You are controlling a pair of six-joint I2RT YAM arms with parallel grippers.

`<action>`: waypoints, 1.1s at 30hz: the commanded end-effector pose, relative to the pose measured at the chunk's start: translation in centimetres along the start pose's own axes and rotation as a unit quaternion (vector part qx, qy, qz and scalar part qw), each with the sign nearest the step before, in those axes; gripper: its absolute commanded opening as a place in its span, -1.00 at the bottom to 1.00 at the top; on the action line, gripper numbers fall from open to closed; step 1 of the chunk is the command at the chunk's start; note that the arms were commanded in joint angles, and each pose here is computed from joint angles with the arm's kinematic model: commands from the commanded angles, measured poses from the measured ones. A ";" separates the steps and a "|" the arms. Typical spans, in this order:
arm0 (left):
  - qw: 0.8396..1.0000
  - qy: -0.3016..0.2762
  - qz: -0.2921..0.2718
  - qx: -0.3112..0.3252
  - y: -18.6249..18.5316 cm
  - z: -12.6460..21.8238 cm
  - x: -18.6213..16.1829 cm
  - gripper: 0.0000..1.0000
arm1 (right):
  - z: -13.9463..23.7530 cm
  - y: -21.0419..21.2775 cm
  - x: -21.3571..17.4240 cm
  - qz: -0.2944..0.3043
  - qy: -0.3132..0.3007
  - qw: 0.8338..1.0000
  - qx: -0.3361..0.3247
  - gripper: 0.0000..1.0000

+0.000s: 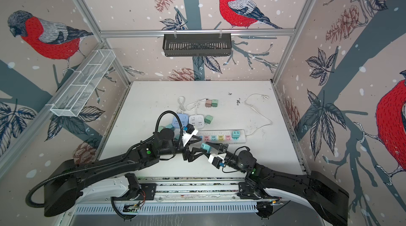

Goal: Insert the plug
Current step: 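Grasp the teal USB adapter with the left gripper while the right holds it, then open the right gripper and draw it back while the left holds the adapter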

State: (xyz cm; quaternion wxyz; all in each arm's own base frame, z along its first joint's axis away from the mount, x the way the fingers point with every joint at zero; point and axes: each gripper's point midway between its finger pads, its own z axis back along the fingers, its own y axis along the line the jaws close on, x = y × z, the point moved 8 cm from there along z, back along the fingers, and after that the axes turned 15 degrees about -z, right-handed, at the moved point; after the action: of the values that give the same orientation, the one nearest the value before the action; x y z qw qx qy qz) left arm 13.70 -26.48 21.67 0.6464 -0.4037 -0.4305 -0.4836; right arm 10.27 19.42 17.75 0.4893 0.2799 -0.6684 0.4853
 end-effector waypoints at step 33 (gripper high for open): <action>0.999 -0.029 -0.038 0.025 -0.2 -0.4 1.9 -1.00 | 0.8 -1.6 0.4 0.005 -0.003 0.993 -0.115 1.00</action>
State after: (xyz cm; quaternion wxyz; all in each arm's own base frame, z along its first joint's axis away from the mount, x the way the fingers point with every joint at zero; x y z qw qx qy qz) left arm 13.59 -27.79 22.29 0.6417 -0.3980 -0.4352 -0.4903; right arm 10.95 18.82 18.91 0.4962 0.2275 -0.7153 0.4364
